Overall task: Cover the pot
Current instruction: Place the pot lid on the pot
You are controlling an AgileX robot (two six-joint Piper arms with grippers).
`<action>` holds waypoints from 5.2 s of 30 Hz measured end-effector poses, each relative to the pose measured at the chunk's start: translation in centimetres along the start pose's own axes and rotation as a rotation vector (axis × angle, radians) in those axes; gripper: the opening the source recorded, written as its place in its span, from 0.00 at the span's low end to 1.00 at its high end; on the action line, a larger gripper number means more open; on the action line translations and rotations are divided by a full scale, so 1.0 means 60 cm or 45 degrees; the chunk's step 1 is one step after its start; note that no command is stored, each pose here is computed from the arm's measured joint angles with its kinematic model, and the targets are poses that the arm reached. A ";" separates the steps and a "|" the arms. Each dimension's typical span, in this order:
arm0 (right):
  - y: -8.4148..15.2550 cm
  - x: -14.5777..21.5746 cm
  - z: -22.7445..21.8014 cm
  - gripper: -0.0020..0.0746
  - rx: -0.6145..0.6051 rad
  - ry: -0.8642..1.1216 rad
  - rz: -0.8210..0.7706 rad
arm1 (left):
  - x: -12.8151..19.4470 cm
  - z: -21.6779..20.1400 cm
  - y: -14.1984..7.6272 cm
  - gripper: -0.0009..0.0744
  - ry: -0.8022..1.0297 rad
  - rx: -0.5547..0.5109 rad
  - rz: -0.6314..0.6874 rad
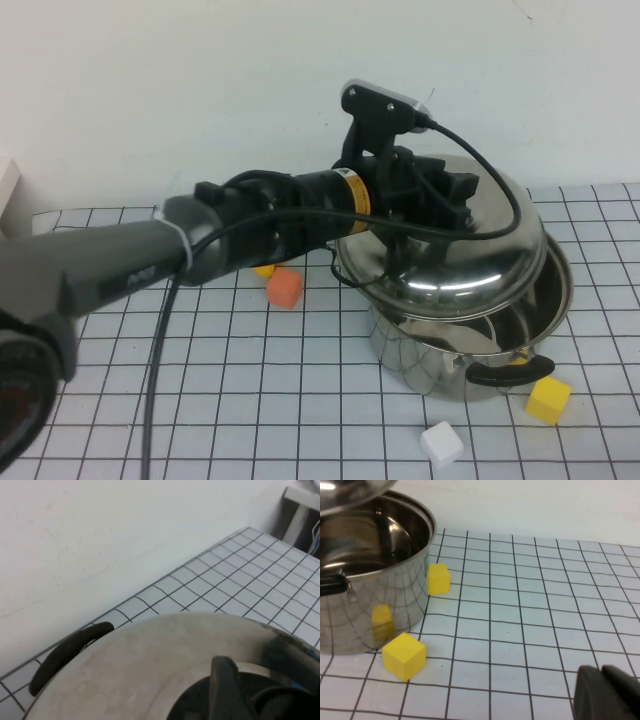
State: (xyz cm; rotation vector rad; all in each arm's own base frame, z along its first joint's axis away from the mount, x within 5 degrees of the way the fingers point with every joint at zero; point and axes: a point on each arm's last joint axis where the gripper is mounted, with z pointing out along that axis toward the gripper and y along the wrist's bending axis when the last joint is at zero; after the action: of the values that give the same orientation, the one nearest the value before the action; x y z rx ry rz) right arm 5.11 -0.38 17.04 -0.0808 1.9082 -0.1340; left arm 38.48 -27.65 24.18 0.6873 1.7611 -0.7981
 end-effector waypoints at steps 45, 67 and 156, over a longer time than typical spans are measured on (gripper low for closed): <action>0.000 0.000 0.000 0.04 0.000 0.000 0.000 | 0.033 0.054 -0.013 0.44 0.042 0.042 -0.049; 0.000 0.000 0.000 0.04 0.000 0.000 0.000 | 0.060 0.082 -0.027 0.44 0.092 0.038 0.063; 0.000 0.000 0.000 0.04 0.000 0.000 0.000 | 0.038 0.091 -0.030 0.44 0.249 0.053 0.080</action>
State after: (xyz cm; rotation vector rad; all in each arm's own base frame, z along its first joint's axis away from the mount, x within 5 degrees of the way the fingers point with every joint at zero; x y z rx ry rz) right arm 5.11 -0.38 17.04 -0.0808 1.9082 -0.1340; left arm 39.53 -32.83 21.03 0.8688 1.8926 -0.7471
